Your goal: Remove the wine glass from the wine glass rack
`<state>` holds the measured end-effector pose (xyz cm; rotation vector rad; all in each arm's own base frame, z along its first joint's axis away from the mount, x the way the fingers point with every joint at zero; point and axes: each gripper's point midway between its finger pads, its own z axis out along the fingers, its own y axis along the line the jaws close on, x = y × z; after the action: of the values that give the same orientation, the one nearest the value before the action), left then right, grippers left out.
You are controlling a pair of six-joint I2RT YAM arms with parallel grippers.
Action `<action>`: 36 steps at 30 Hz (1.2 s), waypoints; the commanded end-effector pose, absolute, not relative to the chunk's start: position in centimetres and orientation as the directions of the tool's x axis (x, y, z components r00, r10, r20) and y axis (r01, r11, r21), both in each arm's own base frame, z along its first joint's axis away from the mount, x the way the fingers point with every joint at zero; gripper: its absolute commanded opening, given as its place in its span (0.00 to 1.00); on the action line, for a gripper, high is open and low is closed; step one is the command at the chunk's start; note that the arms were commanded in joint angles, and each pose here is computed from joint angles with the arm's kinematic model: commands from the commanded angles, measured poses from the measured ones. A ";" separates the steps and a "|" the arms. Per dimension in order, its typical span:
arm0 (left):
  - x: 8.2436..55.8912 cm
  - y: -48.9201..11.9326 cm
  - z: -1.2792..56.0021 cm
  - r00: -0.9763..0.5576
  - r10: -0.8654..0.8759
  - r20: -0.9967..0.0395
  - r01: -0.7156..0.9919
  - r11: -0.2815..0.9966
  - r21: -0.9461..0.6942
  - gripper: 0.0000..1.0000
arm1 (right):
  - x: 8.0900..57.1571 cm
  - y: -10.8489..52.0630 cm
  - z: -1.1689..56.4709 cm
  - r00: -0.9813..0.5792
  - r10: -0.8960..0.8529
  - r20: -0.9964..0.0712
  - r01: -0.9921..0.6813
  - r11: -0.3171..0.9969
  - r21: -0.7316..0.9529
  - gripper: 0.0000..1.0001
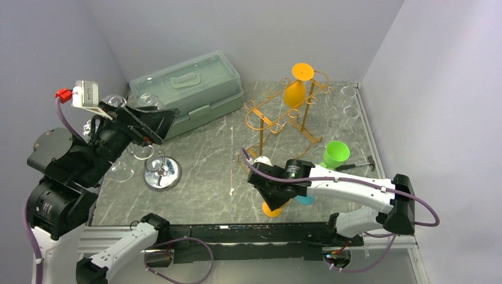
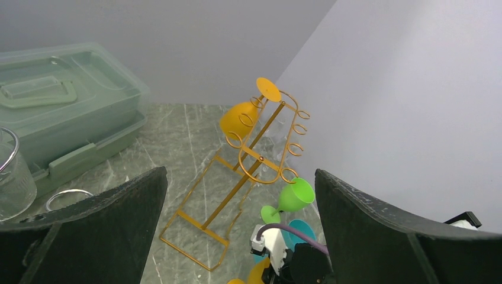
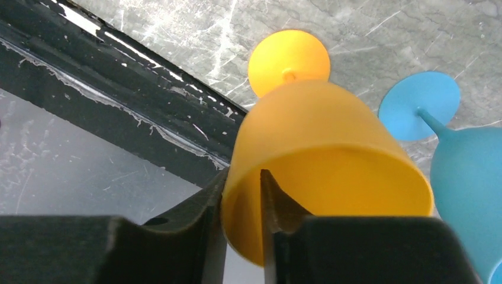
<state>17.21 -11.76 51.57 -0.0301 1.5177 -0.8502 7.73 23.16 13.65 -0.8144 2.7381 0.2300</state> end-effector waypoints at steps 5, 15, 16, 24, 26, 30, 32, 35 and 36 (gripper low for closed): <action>16.8 -11.5 52.7 -0.123 -0.492 -0.862 0.488 0.726 -0.484 1.00 | 9.1 24.1 15.7 -0.781 -0.507 -0.364 -0.559 0.828 0.044 0.43; 17.2 -11.6 52.7 -0.130 -0.480 -0.868 0.483 0.733 -0.478 0.99 | 9.8 24.1 20.3 -0.760 -0.475 -0.444 -0.555 0.830 0.062 0.60; 17.2 -11.7 52.7 -0.133 -0.480 -0.867 0.484 0.732 -0.479 1.00 | 9.8 24.0 20.8 -0.758 -0.469 -0.452 -0.556 0.828 0.073 0.61; 17.7 -12.2 52.6 -0.150 -0.477 -0.866 0.490 0.725 -0.484 0.99 | 9.6 25.0 28.4 -0.715 -0.363 -0.598 -0.587 0.776 0.231 0.69; 17.7 -12.3 52.6 -0.151 -0.478 -0.865 0.492 0.723 -0.485 0.99 | 10.3 25.3 31.5 -0.683 -0.301 -0.665 -0.591 0.763 0.261 0.71; 17.9 -12.5 52.6 -0.156 -0.480 -0.863 0.495 0.718 -0.489 0.99 | 13.7 25.4 38.6 -0.575 -0.133 -0.807 -0.567 0.777 0.275 0.77; 18.1 -12.7 52.6 -0.162 -0.480 -0.862 0.498 0.714 -0.492 0.99 | 16.1 24.9 42.4 -0.496 -0.037 -0.868 -0.544 0.792 0.277 0.79; 18.5 -13.0 52.4 -0.172 -0.477 -0.862 0.499 0.712 -0.494 0.99 | 20.2 23.5 47.7 -0.383 0.119 -0.916 -0.496 0.810 0.313 0.81; 18.6 -13.2 52.3 -0.178 -0.473 -0.863 0.500 0.712 -0.494 0.99 | 21.6 22.7 49.0 -0.342 0.159 -0.926 -0.466 0.827 0.314 0.82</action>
<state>18.47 -12.61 51.07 -0.0072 1.5538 -0.8425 16.08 24.83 42.68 -0.4111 2.0423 0.7164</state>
